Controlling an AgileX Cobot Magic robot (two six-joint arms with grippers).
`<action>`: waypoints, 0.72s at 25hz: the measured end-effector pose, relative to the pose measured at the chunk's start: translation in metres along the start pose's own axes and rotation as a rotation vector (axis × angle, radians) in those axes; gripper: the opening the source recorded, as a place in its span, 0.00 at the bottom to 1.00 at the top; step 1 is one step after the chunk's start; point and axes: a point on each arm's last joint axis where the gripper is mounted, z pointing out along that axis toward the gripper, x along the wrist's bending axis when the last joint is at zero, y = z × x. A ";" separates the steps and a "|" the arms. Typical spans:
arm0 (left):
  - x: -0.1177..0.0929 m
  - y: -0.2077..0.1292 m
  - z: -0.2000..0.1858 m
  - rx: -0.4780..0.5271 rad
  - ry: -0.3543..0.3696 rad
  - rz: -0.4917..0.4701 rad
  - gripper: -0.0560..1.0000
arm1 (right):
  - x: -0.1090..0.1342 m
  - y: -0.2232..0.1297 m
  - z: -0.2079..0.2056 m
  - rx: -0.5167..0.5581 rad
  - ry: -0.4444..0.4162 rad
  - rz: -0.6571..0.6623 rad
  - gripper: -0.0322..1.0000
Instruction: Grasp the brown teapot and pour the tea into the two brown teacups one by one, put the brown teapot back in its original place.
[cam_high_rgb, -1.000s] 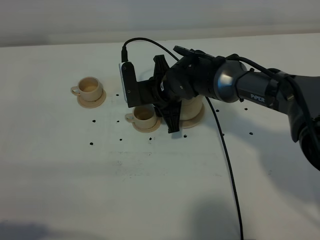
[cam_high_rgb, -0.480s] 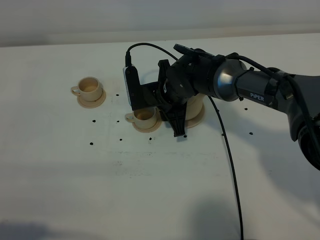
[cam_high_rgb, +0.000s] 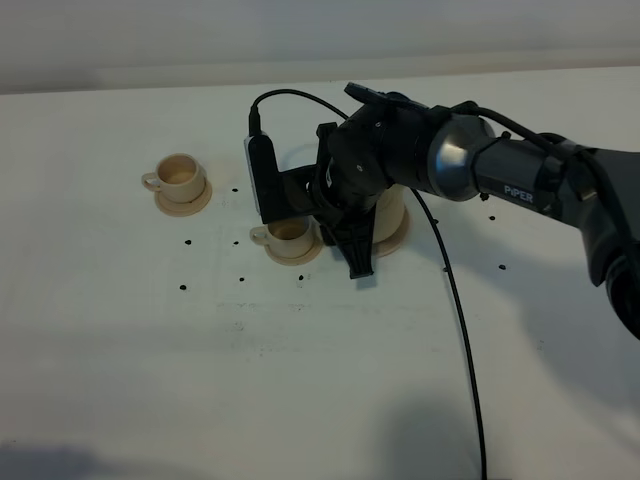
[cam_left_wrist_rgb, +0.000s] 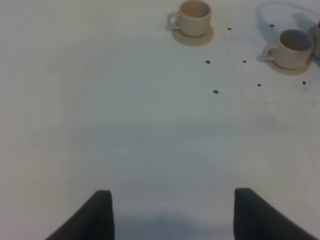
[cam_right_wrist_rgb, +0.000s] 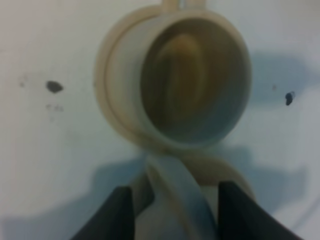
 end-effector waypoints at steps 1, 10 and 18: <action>0.000 0.000 0.000 0.000 0.000 0.000 0.52 | 0.000 0.000 -0.001 -0.001 0.004 0.005 0.38; 0.000 0.000 0.000 0.000 0.000 0.000 0.52 | 0.005 0.002 -0.009 -0.007 0.068 0.049 0.37; 0.000 0.000 0.000 0.000 0.000 0.000 0.52 | 0.011 0.003 -0.017 0.009 0.137 0.103 0.37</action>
